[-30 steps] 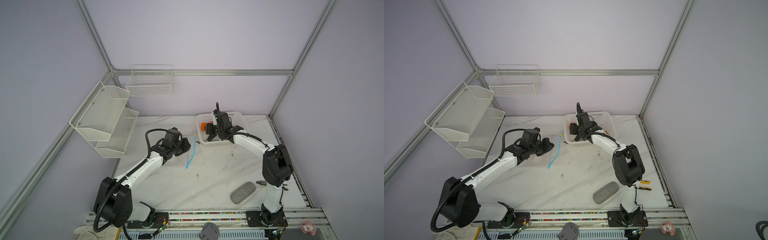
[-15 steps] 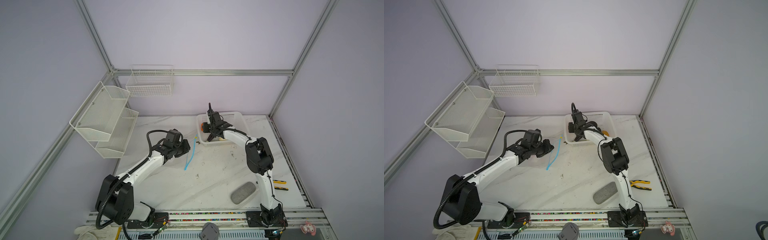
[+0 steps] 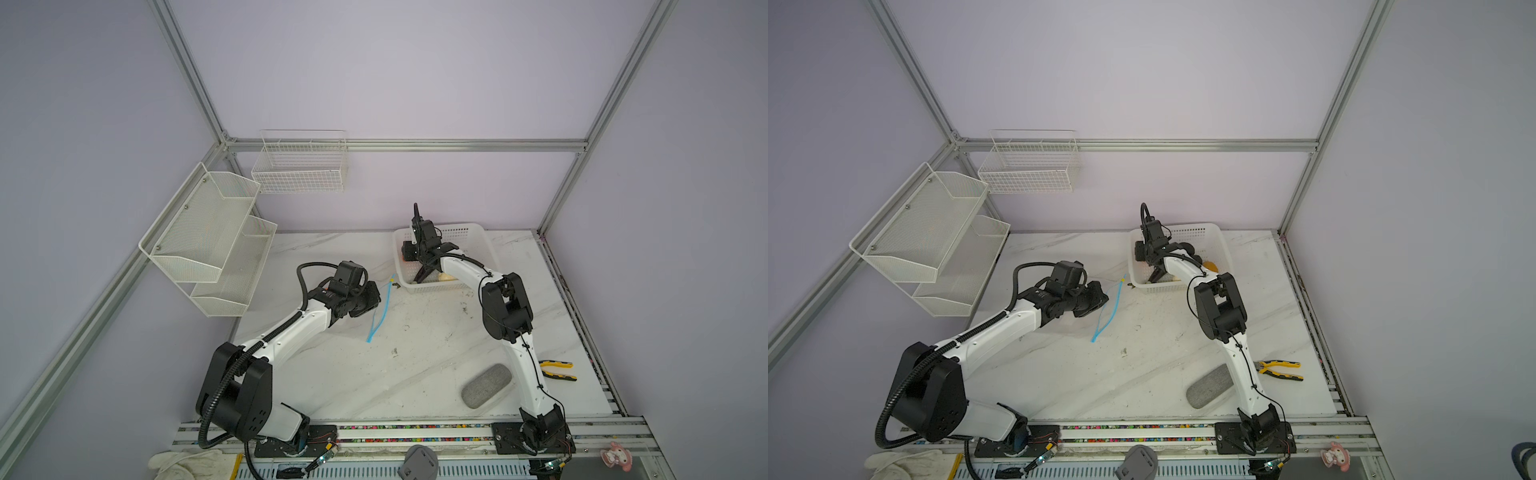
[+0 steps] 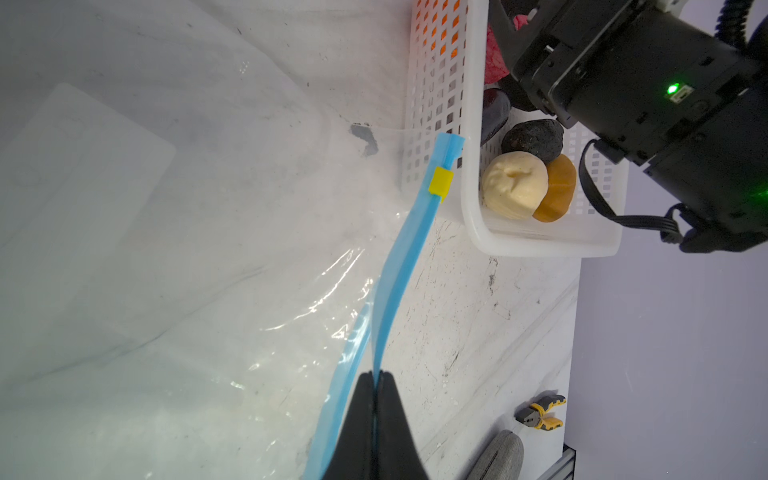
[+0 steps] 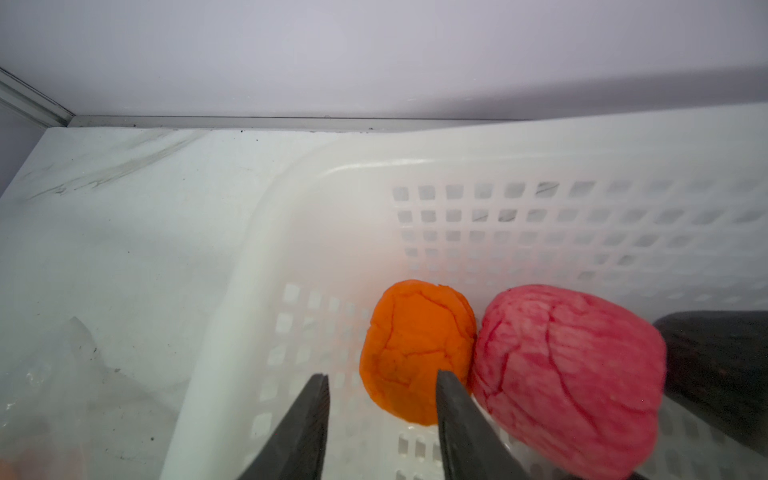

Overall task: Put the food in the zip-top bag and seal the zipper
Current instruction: 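Raise the right gripper out of the bag and move it over the basket, then lower the right gripper into the basket and close on the orange dough ball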

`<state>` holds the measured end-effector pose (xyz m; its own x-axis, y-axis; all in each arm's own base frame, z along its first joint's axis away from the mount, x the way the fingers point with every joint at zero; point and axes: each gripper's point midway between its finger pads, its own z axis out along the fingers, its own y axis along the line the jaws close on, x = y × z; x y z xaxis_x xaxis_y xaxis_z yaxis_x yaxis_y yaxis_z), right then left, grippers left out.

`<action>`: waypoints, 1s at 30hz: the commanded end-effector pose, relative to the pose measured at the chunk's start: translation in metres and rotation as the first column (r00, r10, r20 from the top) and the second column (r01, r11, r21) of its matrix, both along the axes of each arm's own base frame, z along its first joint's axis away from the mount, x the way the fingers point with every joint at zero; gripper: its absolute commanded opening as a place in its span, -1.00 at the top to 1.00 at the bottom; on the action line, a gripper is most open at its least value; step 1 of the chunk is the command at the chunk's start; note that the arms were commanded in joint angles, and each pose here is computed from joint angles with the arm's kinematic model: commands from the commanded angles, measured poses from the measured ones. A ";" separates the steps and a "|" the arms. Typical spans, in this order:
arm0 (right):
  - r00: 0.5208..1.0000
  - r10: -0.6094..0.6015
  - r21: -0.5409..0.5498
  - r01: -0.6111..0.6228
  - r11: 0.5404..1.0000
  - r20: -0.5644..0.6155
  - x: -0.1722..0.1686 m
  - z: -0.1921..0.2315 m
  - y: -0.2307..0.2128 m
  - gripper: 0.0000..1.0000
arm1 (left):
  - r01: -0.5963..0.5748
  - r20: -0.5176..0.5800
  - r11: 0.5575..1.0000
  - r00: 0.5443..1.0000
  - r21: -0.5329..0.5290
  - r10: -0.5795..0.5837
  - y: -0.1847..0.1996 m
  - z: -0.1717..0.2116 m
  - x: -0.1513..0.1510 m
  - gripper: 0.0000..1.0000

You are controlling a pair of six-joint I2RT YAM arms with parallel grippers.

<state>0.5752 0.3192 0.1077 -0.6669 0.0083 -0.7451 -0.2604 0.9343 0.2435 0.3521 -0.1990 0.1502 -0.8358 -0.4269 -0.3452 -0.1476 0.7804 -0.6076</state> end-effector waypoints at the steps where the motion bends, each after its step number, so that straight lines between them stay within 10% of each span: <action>1: 1.000 -0.014 -0.041 0.013 0.999 -0.018 0.003 -0.011 -0.006 0.09 | 0.020 0.121 0.999 0.993 -0.033 -0.016 -0.007 0.046 0.020 1.00; 30: 0.997 -0.050 -0.108 0.043 0.993 -0.063 0.016 -0.041 -0.013 -0.45 | 0.018 0.121 0.999 0.993 -0.038 -0.013 -0.006 0.046 0.018 1.00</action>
<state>0.5906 0.3113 0.0735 -0.6986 -0.0300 -0.7149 -0.2118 0.9630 0.1666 0.3519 -0.1993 0.1503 -0.8366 -0.4262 -0.3442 -0.1466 0.7796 -0.6089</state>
